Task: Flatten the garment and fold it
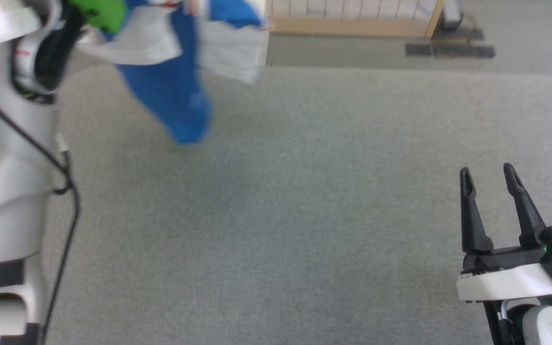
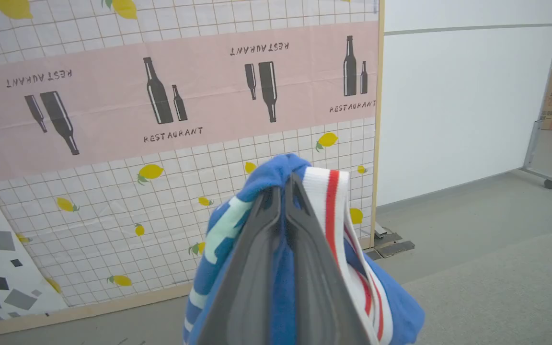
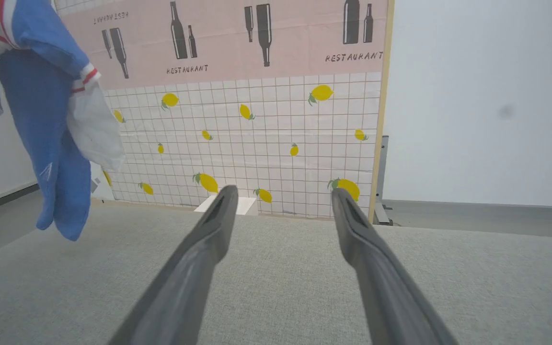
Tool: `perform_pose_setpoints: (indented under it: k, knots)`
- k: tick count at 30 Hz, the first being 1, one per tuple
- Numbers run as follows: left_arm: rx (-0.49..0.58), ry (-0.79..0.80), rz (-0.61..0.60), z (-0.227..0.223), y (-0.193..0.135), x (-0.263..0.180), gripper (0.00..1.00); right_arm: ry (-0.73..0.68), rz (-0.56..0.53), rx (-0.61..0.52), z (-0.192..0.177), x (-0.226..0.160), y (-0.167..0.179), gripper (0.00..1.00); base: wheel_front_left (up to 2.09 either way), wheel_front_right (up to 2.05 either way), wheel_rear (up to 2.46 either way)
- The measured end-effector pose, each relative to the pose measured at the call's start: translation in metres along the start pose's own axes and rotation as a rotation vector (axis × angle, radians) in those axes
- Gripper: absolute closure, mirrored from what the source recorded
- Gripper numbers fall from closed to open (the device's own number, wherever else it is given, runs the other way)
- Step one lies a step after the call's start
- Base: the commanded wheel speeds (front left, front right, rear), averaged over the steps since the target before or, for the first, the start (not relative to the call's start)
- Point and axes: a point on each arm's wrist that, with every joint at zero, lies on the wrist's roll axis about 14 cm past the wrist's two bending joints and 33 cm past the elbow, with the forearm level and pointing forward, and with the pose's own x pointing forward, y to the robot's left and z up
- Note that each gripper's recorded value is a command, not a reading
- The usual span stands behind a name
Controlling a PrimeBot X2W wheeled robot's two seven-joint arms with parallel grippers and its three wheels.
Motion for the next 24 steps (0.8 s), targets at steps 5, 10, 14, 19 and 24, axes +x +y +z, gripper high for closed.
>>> perform_pose_setpoints:
  k: [5, 10, 14, 19, 24]
  knots:
    - [-0.030, -0.097, -0.143, 0.044, -0.061, 0.001, 1.00, -0.034, -0.056, 0.005, 0.015, -0.014, -0.016, 0.00, 0.00, 0.00, 0.00]
    - [-0.034, -0.114, -0.296, 0.054, -0.124, 0.003, 1.00, -0.063, -0.127, -0.008, 0.028, -0.027, -0.039, 0.00, 0.00, 0.00, 0.00]
    - [-0.069, -0.113, -0.411, 0.050, -0.174, 0.002, 1.00, -0.079, -0.178, -0.026, 0.036, -0.037, -0.055, 0.00, 0.00, 0.00, 0.00]
    - [-0.151, -0.069, -0.497, 0.017, -0.217, 0.001, 1.00, -0.081, -0.226, -0.034, 0.038, -0.045, -0.070, 0.00, 0.00, 0.00, 0.00]
    - [-0.233, 0.042, -0.548, -0.046, -0.249, -0.004, 1.00, -0.071, -0.255, -0.035, 0.035, -0.050, -0.079, 0.00, 0.00, 0.00, 0.00]
